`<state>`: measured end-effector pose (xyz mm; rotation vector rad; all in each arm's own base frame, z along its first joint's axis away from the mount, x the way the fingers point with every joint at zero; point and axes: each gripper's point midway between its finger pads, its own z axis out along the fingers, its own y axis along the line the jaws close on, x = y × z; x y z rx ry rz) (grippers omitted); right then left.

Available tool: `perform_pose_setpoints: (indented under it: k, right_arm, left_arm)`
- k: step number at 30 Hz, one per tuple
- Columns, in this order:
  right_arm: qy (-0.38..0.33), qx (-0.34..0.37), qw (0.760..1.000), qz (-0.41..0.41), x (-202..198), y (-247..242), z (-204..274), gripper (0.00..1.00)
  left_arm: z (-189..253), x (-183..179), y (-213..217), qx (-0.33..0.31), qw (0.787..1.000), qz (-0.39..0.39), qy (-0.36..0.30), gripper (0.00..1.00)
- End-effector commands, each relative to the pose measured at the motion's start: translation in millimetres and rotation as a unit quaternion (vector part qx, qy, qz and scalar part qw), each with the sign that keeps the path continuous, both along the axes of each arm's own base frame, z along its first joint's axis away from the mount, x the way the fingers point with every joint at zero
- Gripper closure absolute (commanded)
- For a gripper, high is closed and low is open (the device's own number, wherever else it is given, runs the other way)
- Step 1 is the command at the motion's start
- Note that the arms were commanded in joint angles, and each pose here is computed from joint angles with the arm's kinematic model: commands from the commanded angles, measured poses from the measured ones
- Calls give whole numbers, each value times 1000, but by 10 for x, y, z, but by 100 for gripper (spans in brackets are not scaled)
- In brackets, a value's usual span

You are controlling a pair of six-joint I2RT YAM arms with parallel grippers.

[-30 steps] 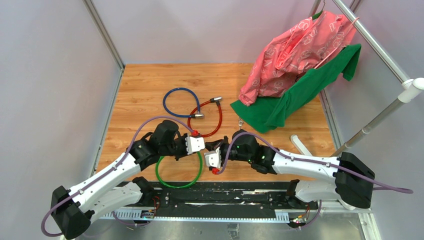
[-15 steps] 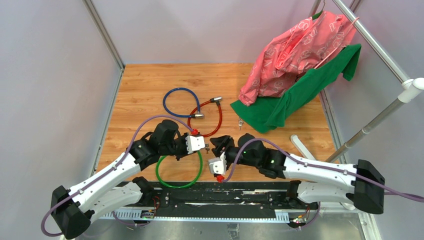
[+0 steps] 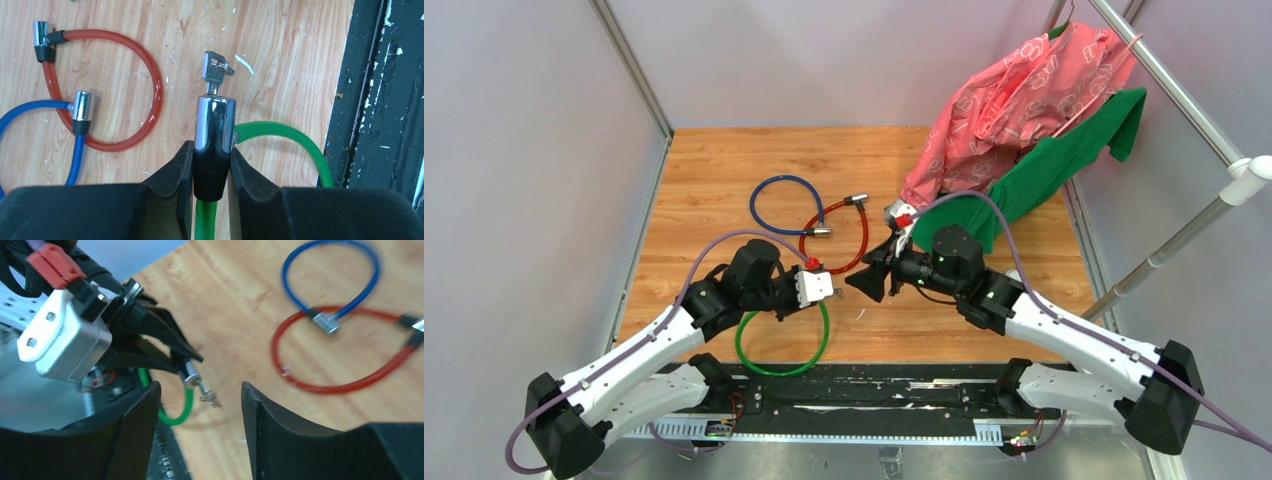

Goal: Lock with the key
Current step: Lock the lock.

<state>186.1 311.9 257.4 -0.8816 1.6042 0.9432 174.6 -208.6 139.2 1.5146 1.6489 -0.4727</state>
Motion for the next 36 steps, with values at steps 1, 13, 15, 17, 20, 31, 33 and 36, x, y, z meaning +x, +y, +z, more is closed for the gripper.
perform_pose_setpoints:
  k: [1, 13, 15, 17, 20, 31, 33, 36]
  right_arm:
    - [230, 71, 971, 5, -226, 213, -224, 35]
    - [228, -3, 973, 34, -123, 365, -598, 56]
    - [225, -3, 973, 42, -140, 367, -627, 60]
    - [223, -4, 974, 42, -125, 374, -665, 64]
    - [221, -13, 973, 60, -135, 424, -677, 67]
    - [198, -24, 975, 95, -169, 470, -699, 100]
    - [177, -41, 977, 107, -186, 445, -761, 100]
    - [92, -78, 986, 118, -152, 392, -853, 100]
  left_arm:
    - [192, 75, -88, -30, 999, -3, -35, 100]
    - [209, 73, -99, -35, 999, -3, -34, 100]
    - [206, 74, -102, -34, 999, -3, -34, 100]
    - [203, 75, -104, -34, 999, -3, -33, 100]
    - [215, 81, -109, -35, 999, -3, -33, 100]
    - [222, 73, -98, -33, 999, -3, -33, 100]
    - [245, 79, -108, -36, 999, -4, -36, 100]
    - [266, 59, -123, -38, 999, -12, -35, 100]
